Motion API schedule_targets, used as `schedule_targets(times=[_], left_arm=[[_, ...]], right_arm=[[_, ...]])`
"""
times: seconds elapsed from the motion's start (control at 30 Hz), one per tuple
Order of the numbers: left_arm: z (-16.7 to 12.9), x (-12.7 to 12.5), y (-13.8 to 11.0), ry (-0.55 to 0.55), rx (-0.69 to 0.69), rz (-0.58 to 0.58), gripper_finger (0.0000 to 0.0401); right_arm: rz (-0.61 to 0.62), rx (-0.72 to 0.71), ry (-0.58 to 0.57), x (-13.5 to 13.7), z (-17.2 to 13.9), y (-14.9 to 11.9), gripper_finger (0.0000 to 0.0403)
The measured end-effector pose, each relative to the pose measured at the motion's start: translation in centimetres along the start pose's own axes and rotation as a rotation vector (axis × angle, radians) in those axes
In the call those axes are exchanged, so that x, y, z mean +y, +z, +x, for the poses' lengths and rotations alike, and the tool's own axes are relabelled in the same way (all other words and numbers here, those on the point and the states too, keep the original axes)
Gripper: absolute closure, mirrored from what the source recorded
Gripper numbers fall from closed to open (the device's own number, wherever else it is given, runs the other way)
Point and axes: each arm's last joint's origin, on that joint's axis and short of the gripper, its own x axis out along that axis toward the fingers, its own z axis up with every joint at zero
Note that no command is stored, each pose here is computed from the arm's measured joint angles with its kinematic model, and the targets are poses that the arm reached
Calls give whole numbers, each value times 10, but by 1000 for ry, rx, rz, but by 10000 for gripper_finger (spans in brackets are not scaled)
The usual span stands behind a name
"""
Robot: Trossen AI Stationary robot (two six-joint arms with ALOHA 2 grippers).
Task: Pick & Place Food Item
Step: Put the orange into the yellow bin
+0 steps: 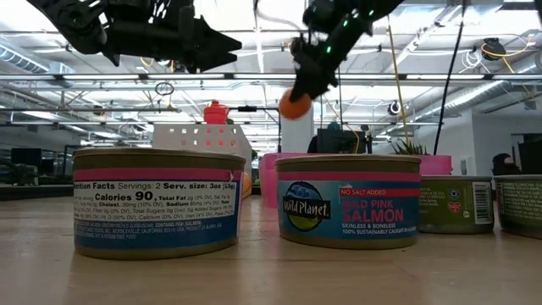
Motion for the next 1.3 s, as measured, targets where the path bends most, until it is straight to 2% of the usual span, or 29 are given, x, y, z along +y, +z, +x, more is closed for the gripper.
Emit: schedule_targets(times=[0.17, 0.47, 0.93, 1.17, 1.23, 1.3], left_arm=[[0, 0, -2, -4, 15, -2, 65], [0, -1, -3, -8, 32, -9, 65], [0, -2, -5, -13, 53, -15, 76], [0, -2, -5, -13, 53, -15, 82], [0, -2, -6, -14, 56, -15, 85], [0, -2, -6, -14, 60, -16, 87]], right_arm=[[24, 138, 16, -12, 43, -14, 111], [17, 294, 61, -6, 99, -43, 111], [29, 448, 74, -7, 102, -66, 111], [-23, 464, 92, -2, 109, -82, 111], [-43, 465, 99, -1, 110, -86, 94], [-51, 466, 101, 2, 112, -89, 60]])
